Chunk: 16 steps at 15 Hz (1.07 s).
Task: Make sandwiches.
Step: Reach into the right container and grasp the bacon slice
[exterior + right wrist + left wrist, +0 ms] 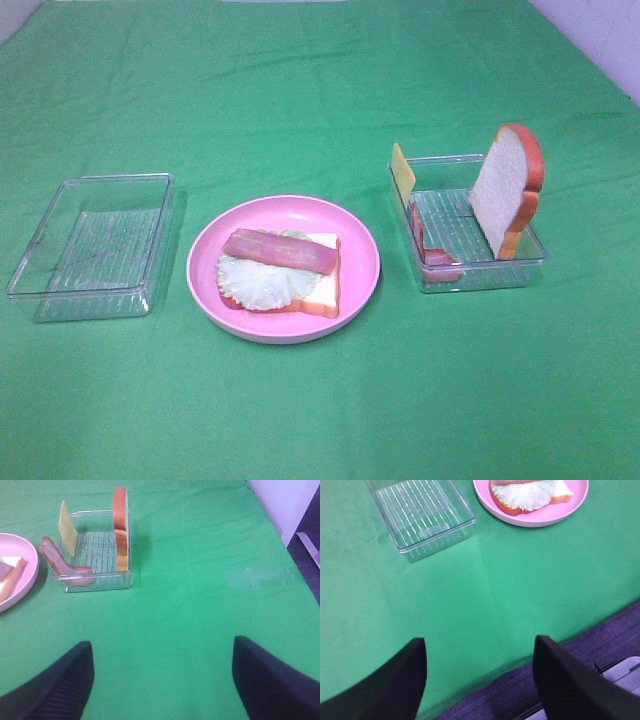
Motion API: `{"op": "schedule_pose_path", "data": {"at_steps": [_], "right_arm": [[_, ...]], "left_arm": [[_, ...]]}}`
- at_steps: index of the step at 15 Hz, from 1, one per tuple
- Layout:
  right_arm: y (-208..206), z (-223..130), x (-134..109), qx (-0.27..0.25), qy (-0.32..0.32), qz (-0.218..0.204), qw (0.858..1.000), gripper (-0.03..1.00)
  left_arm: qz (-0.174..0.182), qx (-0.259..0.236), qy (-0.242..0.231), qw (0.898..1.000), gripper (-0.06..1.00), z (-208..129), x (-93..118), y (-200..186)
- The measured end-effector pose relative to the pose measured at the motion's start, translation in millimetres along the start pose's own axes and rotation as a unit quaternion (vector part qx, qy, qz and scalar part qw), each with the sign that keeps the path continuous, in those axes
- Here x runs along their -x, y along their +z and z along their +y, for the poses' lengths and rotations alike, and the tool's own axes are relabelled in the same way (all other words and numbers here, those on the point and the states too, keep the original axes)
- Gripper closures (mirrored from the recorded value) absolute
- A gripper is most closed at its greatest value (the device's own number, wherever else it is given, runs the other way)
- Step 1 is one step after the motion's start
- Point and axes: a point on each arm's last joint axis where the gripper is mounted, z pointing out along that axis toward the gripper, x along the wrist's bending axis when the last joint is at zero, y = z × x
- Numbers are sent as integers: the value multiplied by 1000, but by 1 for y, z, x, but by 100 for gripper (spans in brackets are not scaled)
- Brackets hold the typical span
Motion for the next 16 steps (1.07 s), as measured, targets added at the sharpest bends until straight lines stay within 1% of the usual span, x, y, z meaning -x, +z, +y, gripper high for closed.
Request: {"op": "schedule_pose_path", "data": {"at_steps": [1, 2, 3, 5, 6, 10, 12, 14, 16], "right_arm": [[0, 0, 0, 0, 0, 0, 1000, 24], [0, 0, 0, 0, 0, 0, 1000, 24], [0, 0, 0, 0, 0, 0, 1000, 24], [0, 0, 0, 0, 0, 0, 1000, 24], [0, 0, 0, 0, 0, 0, 1000, 24], [0, 0, 0, 0, 0, 0, 1000, 24], [2, 2, 0, -8, 1, 0, 1000, 24], [7, 12, 1, -16, 4, 2, 1000, 24], [17, 30, 0, 6, 20, 20, 1000, 24]], "left_arm": [[1, 40, 4, 999, 35, -21, -3, -6], [-2, 68, 4, 998, 35, -28, -4, -9], [-3, 81, 4, 997, 35, -31, -4, -11], [-9, 136, 4, 991, 35, -40, -5, -10], [-9, 147, 8, 989, 35, -43, -5, -9], [-5, 150, 13, 989, 35, -44, -6, -7], [-6, 149, 15, 989, 35, -44, -6, -7], [-6, 147, 14, 989, 35, -45, -6, -6], [-6, 147, 14, 989, 35, -45, -6, -6]]}}
